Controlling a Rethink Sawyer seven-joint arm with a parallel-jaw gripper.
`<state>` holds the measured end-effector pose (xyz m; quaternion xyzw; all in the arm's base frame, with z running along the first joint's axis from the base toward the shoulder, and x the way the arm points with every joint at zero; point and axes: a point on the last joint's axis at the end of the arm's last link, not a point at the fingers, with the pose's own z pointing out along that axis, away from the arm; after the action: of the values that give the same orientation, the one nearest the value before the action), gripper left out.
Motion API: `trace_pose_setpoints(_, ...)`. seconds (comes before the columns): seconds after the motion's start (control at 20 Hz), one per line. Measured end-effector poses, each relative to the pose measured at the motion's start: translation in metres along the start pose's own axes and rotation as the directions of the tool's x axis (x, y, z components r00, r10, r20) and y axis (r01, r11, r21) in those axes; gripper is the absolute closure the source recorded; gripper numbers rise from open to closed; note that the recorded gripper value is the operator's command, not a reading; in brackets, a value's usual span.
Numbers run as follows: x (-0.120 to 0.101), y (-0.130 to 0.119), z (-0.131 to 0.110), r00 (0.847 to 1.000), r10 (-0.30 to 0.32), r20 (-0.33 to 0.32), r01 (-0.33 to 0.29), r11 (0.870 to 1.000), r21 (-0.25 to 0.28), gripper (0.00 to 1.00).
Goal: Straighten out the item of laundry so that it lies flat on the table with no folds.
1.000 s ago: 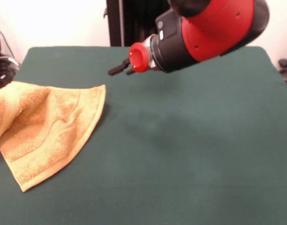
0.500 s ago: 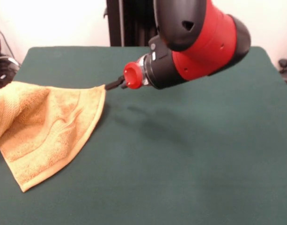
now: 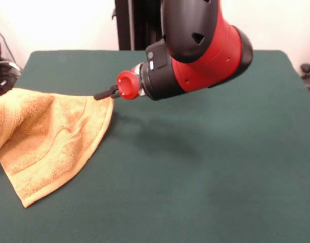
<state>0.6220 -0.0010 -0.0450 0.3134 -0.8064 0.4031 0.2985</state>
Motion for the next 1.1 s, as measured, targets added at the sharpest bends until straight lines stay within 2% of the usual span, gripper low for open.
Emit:
trace_pose_setpoints(0.3, 0.0039, -0.0096, 0.0058, 1.0, -0.005, -0.026, 0.007, 0.998, 0.063, 0.0)
trace_pose_setpoints(0.5, 0.0034, -0.0091, 0.0047, 1.0, 0.002, -0.024, 0.0, 0.998, 0.056, 0.0)
trace_pose_setpoints(0.6, 0.0025, -0.008, 0.004, 1.0, 0.007, -0.021, -0.006, 0.999, 0.043, 0.0)
trace_pose_setpoints(0.8, -0.0007, -0.0043, 0.0016, 0.999, 0.042, -0.012, -0.042, 0.999, -0.019, 0.0)
trace_pose_setpoints(0.9, -0.0027, -0.0025, 0.0008, 0.997, 0.082, -0.01, -0.083, 0.994, -0.066, 0.0)
trace_pose_setpoints(1.1, -0.0047, -0.0004, -0.0005, 0.991, 0.134, -0.011, -0.134, 0.985, -0.112, 0.0)
